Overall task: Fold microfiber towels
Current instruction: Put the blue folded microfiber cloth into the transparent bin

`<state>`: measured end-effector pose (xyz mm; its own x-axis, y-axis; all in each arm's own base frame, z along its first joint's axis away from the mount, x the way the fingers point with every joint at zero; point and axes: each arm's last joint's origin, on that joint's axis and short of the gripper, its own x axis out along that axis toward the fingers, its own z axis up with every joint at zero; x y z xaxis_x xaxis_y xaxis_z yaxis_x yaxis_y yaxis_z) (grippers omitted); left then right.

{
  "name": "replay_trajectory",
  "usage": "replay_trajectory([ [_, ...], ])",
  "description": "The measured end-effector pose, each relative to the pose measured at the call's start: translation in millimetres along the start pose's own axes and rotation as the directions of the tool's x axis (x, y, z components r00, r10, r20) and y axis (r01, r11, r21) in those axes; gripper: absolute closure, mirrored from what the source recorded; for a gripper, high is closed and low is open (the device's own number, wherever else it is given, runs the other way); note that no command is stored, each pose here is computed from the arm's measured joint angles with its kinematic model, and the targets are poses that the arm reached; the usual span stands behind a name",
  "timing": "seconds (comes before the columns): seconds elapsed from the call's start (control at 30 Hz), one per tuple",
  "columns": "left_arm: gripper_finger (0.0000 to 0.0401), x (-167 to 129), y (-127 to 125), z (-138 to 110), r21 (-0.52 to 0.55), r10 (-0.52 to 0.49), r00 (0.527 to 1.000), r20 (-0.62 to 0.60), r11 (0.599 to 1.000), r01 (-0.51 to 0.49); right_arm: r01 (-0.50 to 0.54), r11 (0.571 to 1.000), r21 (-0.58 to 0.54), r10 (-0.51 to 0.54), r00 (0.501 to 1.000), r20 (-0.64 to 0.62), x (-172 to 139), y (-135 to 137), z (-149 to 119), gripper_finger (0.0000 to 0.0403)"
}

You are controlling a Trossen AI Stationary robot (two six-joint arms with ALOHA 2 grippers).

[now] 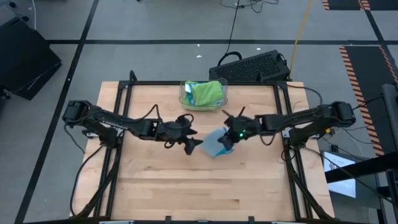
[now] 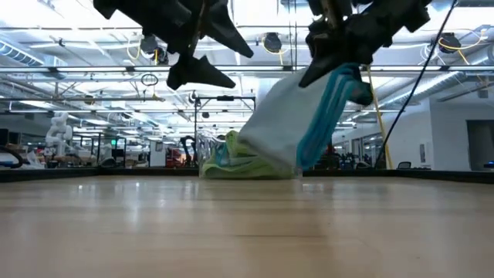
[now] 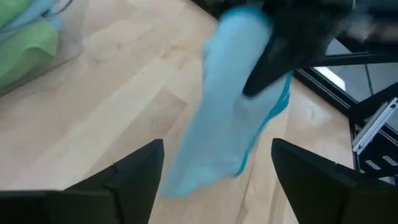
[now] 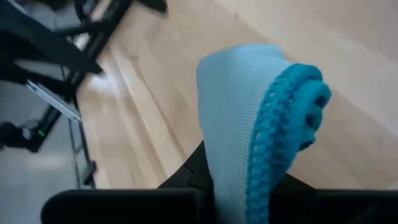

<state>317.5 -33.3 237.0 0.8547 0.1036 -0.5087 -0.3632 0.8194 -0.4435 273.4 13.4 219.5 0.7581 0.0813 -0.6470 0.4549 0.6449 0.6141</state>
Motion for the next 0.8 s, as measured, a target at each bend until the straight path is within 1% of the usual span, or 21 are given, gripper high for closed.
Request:
replay_trajectory([
  [0.13, 0.0106, 2, 9, 3, -0.045, 0.02, 0.999, -0.025, 0.999, -0.022, 0.019, 0.998, 0.065, -0.021, 0.999, 0.025, -22, -2, 12, 0.0375],
  [0.2, 0.0117, -7, 12, 8, -0.07, 0.035, 0.999, -0.026, 0.997, -0.037, 0.005, 0.995, 0.098, -0.011, 0.998, 0.061, -31, 0, 22, 0.0375],
  [0.27, 0.013, -14, 14, 15, -0.11, 0.051, 0.999, 0.001, 0.993, -0.051, -0.006, 0.992, 0.122, -0.006, 0.995, 0.101, -39, 2, 34, 0.0375],
  [0.33, 0.0143, -25, 18, 15, -0.121, 0.102, 0.995, -0.021, 0.987, -0.103, -0.02, 0.99, 0.14, -0.001, 0.989, 0.146, -46, 4, 48, 0.0375],
  [0.37, 0.0149, -31, 20, 13, -0.119, 0.124, 0.992, -0.037, 0.985, -0.127, -0.025, 0.988, 0.15, -0.001, 0.986, 0.169, -48, 5, 56, 0.0375],
  [0.43, 0.0159, -42, 19, 18, -0.138, 0.135, 0.991, -0.026, 0.981, -0.137, -0.026, 0.987, 0.161, -0.008, 0.978, 0.209, -53, 3, 71, 0.0375],
  [0.5, 0.0166, -56, 24, 16, -0.146, 0.178, 0.982, -0.057, 0.972, -0.184, -0.022, 0.985, 0.169, -0.022, 0.967, 0.252, -57, 2, 88, 0.0375],
  [0.57, 0.0172, -64, 26, 16, -0.166, 0.197, 0.978, -0.073, 0.964, -0.207, -0.014, 0.985, 0.173, -0.036, 0.957, 0.286, -60, 0, 106, 0.0375],
  [0.63, 0.0176, -73, 30, 12, -0.172, 0.234, 0.965, -0.118, 0.952, -0.252, -0.023, 0.984, 0.179, -0.037, 0.945, 0.324, -62, -3, 128, 0.0375],
  [0.73, 0.0178, -82, 31, 11, -0.193, 0.252, 0.959, -0.129, 0.942, -0.274, -0.005, 0.981, 0.191, -0.061, 0.94, 0.337, -56, -14, 158, 0.0375],
  [0.8, 0.0178, -84, 31, 7, -0.183, 0.27, 0.951, -0.152, 0.938, -0.295, -0.009, 0.98, 0.197, -0.06, 0.94, 0.336, -48, -22, 179, 0.0375],
])
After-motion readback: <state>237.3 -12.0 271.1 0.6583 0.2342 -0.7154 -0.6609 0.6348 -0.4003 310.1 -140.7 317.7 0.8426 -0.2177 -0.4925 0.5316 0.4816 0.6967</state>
